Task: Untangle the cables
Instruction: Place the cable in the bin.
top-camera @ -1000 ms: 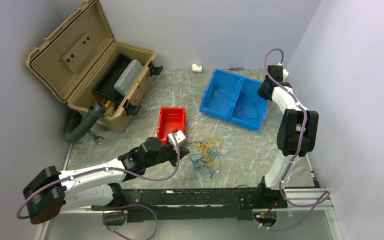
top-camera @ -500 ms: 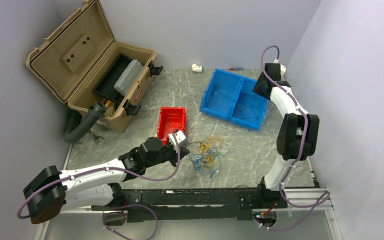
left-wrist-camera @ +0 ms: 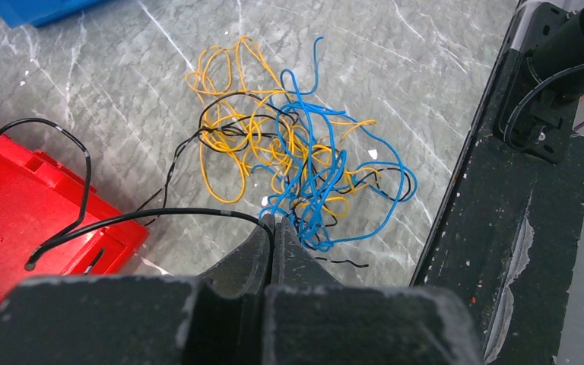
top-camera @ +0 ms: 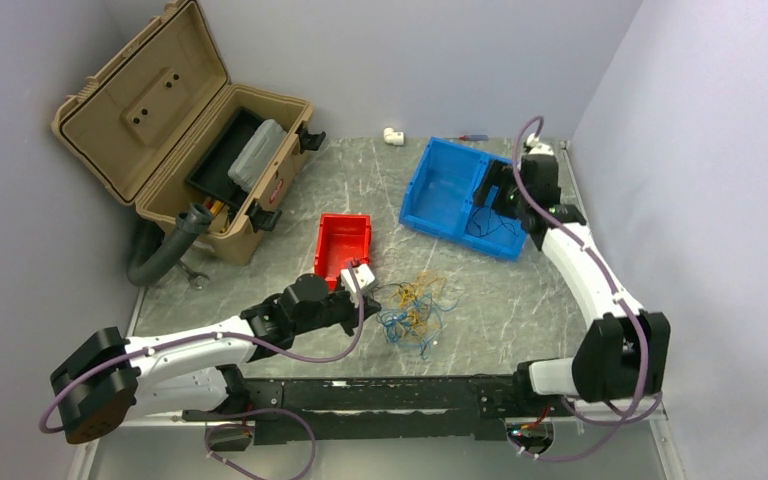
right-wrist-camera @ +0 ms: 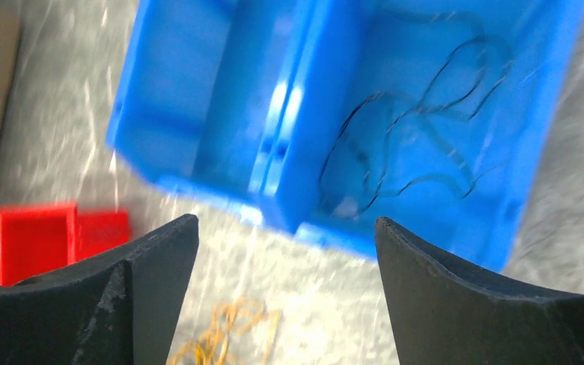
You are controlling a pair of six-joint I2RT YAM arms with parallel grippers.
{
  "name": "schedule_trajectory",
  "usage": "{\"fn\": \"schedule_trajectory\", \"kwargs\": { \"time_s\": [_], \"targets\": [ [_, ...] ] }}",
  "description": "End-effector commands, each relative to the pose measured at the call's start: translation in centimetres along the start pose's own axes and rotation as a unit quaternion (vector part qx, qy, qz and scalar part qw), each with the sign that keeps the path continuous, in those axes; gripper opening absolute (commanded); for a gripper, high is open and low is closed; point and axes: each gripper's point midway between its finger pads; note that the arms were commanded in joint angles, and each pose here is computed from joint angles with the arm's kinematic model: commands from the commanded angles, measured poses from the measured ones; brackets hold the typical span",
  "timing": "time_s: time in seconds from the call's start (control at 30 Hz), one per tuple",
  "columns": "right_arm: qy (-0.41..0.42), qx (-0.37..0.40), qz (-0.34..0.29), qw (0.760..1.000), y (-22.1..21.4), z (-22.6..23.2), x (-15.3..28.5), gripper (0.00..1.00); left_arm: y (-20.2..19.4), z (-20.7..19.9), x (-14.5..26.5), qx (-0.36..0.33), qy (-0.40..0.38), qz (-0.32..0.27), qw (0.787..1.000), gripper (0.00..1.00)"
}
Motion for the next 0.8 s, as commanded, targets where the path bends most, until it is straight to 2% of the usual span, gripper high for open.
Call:
{"fn": "schedule_trajectory", "kwargs": {
  "time_s": [0.0, 0.13, 0.33, 0.47, 0.6, 0.7, 0.77],
  "targets": [
    [0.107, 0.036, 0.018, 0.993, -3.2, 3.6, 2.9, 0.9, 1.9, -0.6, -0.2, -0.013, -0.019, -0.035, 0.999, 0.0],
    [0.172, 0.062, 0.055, 0.982, -7.7, 6.1, 5.4, 0.97, 1.9, -0.5, -0.2, -0.012, -0.016, -0.034, 0.999, 0.0],
    [0.229, 0.069, 0.087, 0.967, -13.8, 6.8, 8.6, 0.97, 1.4, 0.0, 0.2, -0.017, -0.003, -0.006, 1.0, 0.0],
    [0.258, 0.05, 0.101, 0.959, -16.9, 6.4, 10.0, 0.95, 2.3, 0.2, 0.6, -0.029, 0.005, -0.011, 1.0, 0.0],
    [0.271, 0.036, 0.118, 0.955, -19.3, 5.9, 10.8, 0.93, 2.5, 0.9, 0.9, -0.042, 0.022, -0.042, 0.998, 0.0],
    [0.278, 0.03, 0.129, 0.951, -20.8, 5.7, 11.0, 0.9, 1.8, 0.3, 0.9, -0.05, 0.002, -0.074, 0.996, 0.0],
    [0.287, 0.028, 0.136, 0.948, -21.4, 6.0, 11.1, 0.87, 1.8, 0.0, 1.0, -0.051, -0.004, -0.064, 0.997, 0.0]
  ]
}}
Point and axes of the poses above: each gripper's point midway between its finger pads, its own x axis back along the fingers, its own z axis along the line the jaws close on, y = z × x, and after that the axes turned 3 degrees about -x, right-handed
